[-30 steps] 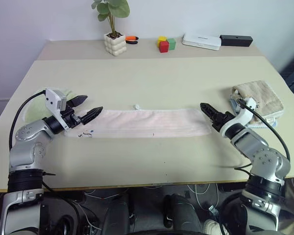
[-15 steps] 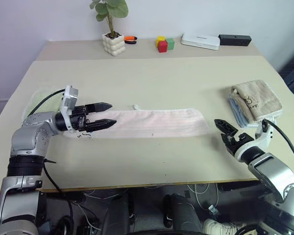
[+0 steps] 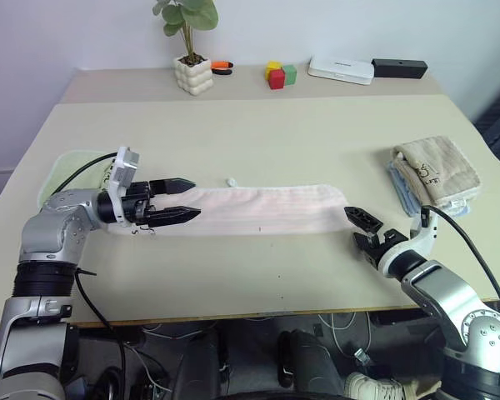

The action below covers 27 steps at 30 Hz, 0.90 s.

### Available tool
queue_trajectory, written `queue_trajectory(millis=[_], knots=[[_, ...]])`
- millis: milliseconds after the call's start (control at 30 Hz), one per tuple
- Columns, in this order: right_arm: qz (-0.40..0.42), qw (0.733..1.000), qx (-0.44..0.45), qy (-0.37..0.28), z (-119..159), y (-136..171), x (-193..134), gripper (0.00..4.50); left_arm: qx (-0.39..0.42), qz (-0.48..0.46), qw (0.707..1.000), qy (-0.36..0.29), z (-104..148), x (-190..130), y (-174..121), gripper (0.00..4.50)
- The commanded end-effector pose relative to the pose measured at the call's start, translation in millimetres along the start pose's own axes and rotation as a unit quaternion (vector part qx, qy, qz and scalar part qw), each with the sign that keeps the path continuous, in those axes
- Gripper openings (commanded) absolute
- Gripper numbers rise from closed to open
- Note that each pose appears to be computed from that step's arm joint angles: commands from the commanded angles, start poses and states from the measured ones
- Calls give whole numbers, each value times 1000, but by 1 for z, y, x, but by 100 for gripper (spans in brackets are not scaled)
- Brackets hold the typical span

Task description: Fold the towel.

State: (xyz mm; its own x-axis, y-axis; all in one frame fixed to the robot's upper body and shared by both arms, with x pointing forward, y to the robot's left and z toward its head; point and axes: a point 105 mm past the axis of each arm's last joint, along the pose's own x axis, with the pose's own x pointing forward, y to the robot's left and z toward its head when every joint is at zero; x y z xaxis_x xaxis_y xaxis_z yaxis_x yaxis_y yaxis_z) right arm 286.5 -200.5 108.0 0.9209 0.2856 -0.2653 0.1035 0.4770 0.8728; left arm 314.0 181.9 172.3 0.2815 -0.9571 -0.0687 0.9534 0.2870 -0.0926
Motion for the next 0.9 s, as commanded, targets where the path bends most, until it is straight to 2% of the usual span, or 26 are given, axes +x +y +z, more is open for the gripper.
queue_trajectory(millis=[33,100,167,267,433,600,733,900], knots=[[-13,1000,-5,1,0,-5,10,450,26,16,999,-11,12,-6,-2,448],[-15,1000,4,-7,4,-7,13,450,27,24,999,-12,12,-7,-2,448],[-24,1000,5,-10,6,-11,17,399,31,31,999,-10,11,-8,-2,450],[-30,1000,6,-9,6,-13,24,266,32,41,999,-12,10,-11,-4,450],[-28,1000,3,-9,8,-12,28,4,32,50,998,-14,8,-11,-5,450],[-35,998,-35,-26,24,-13,23,4,31,50,998,-21,9,-10,-4,450],[-51,994,-85,-45,47,-21,7,4,33,53,998,-19,8,-11,0,450],[-59,987,-144,-49,63,-22,-9,4,33,53,998,-22,6,-9,4,450]])
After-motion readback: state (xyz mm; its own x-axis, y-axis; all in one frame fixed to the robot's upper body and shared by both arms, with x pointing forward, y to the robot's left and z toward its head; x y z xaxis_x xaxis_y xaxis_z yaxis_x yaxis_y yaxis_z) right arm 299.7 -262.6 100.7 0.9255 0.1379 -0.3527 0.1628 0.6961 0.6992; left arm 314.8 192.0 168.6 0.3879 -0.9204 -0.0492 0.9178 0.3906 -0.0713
